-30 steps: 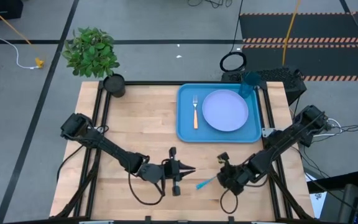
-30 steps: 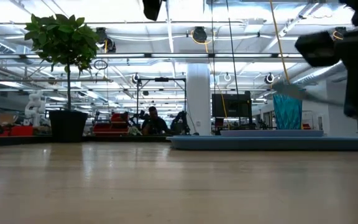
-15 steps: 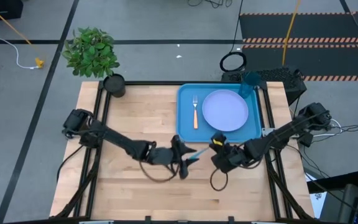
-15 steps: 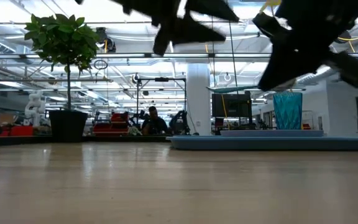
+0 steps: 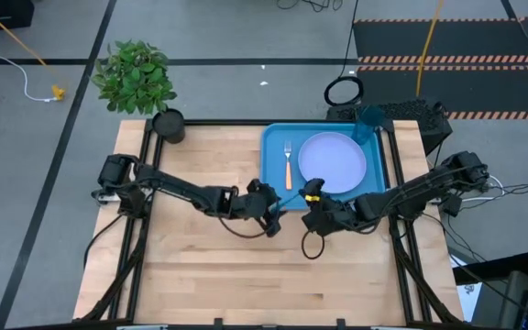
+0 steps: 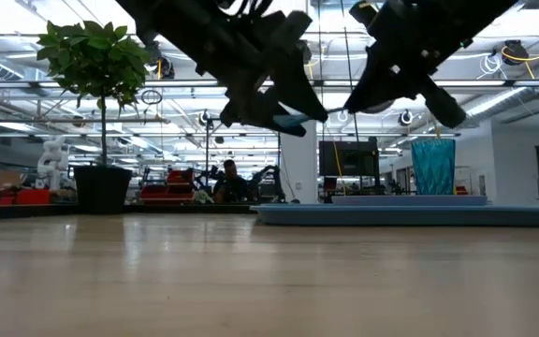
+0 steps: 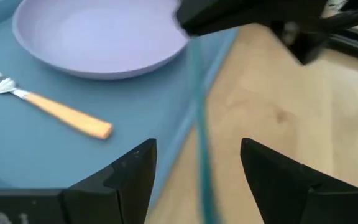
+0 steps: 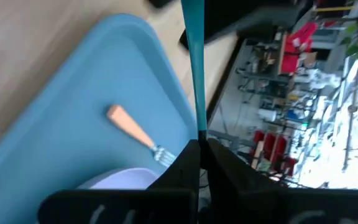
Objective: Pick and place plate/cup/fork/spoon on tray
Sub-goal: Put the blue spoon on the blue tray to the left of the light orange fork
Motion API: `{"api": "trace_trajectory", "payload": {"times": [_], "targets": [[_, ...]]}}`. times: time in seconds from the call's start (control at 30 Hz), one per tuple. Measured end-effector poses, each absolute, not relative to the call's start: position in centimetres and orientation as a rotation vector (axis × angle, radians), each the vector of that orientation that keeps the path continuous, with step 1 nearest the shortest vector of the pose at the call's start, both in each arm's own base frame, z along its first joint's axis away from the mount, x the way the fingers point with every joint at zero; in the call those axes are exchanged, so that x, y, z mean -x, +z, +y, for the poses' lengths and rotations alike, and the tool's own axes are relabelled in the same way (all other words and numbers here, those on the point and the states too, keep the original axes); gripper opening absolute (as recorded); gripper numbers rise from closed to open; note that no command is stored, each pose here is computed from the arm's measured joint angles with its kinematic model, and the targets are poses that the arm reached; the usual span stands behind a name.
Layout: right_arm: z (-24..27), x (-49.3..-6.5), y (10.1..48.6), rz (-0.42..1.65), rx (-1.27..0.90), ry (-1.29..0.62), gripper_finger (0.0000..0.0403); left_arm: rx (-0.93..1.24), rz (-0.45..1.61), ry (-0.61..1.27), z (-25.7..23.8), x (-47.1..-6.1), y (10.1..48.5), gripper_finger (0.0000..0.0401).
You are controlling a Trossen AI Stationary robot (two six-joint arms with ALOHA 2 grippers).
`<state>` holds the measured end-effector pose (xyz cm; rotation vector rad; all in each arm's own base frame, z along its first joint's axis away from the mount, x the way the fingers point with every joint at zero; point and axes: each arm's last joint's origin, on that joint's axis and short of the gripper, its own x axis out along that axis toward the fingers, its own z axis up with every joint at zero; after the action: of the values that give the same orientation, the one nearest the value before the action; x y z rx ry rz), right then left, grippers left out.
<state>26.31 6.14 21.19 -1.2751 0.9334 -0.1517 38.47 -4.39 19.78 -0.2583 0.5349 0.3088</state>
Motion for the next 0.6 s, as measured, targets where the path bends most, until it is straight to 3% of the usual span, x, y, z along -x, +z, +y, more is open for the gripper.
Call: {"api": "trace_trajectory", "payload": {"times": [0.2,0.53,0.6], "targets": [[5.5,-26.8,21.5,0.921,1.31,-0.164,0.0002,0.196,0.547,0.323,-3.0,-38.6,19.7,0.0204],[4.5,-27.0,21.4,0.949,1.311,-0.151,0.0002,0.12,0.577,0.247,-2.6,-38.4,20.1,0.0028],[4.5,-27.1,21.5,0.942,1.307,-0.159,0.0002,0.112,0.587,0.255,-2.3,-38.1,20.4,0.0011]]}}
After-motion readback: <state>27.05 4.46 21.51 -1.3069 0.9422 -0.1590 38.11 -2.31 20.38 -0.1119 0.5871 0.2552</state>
